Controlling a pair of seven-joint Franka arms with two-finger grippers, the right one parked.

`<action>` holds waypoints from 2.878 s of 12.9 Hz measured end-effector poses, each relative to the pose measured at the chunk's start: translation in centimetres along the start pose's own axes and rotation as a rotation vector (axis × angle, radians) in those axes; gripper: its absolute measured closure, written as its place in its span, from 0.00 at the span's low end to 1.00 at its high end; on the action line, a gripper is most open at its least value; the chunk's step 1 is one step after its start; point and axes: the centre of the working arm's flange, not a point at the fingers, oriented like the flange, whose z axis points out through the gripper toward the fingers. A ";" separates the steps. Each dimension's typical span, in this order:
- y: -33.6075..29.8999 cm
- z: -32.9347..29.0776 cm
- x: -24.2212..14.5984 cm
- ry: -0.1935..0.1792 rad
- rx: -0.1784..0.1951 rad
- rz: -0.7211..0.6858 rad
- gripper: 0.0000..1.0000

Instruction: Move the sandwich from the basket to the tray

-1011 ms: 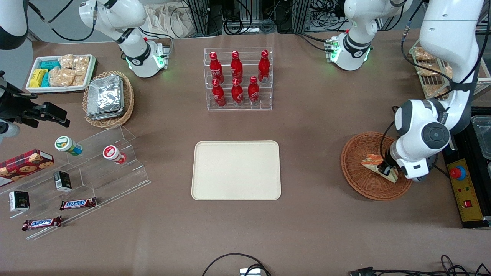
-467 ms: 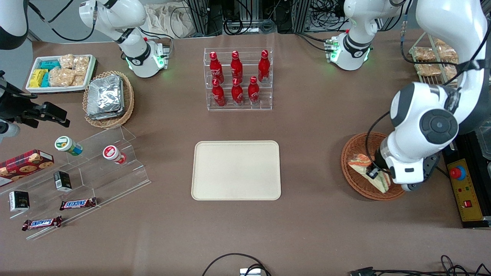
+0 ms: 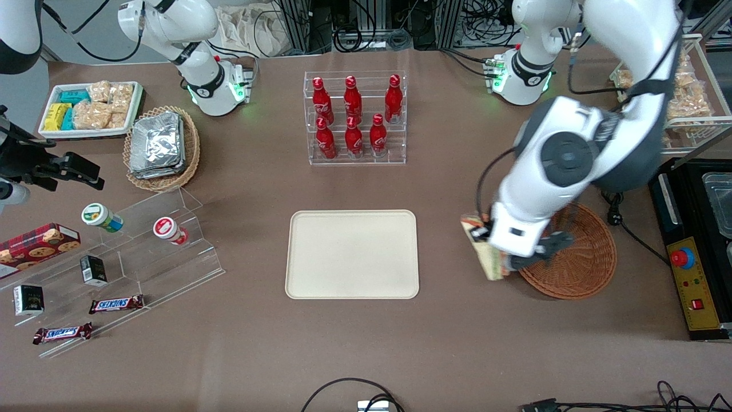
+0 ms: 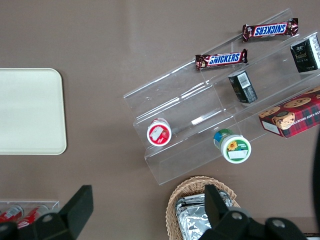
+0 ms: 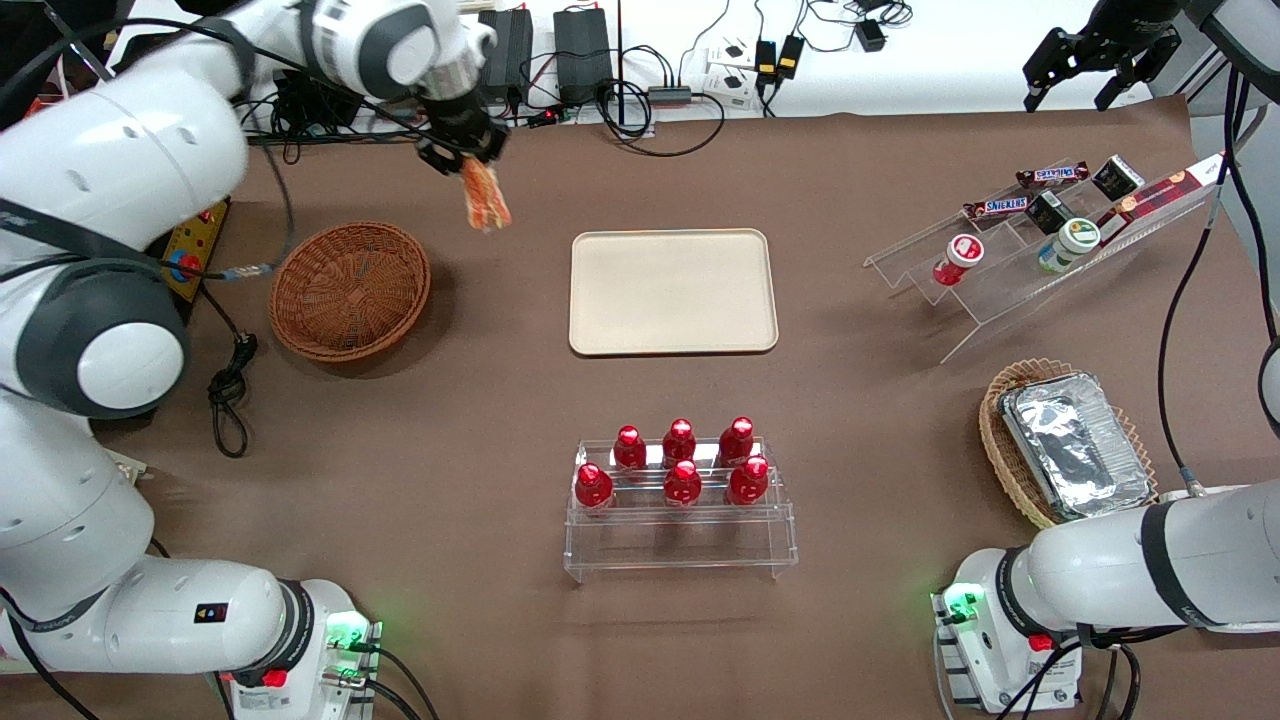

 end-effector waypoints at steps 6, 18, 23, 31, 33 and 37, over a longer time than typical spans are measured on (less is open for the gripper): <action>10.3 10.7 -2.6 -0.105 -0.017 0.169 0.81; 13.3 17.8 -2.7 -0.063 -0.036 0.217 0.20; 7.7 7.9 1.2 -0.050 0.037 0.139 0.00; -9.8 -8.2 4.1 -0.021 -0.012 -0.089 0.00; -13.6 -8.2 3.8 -0.013 0.032 -0.022 0.00; -22.5 -9.7 5.0 -0.058 0.058 0.177 0.00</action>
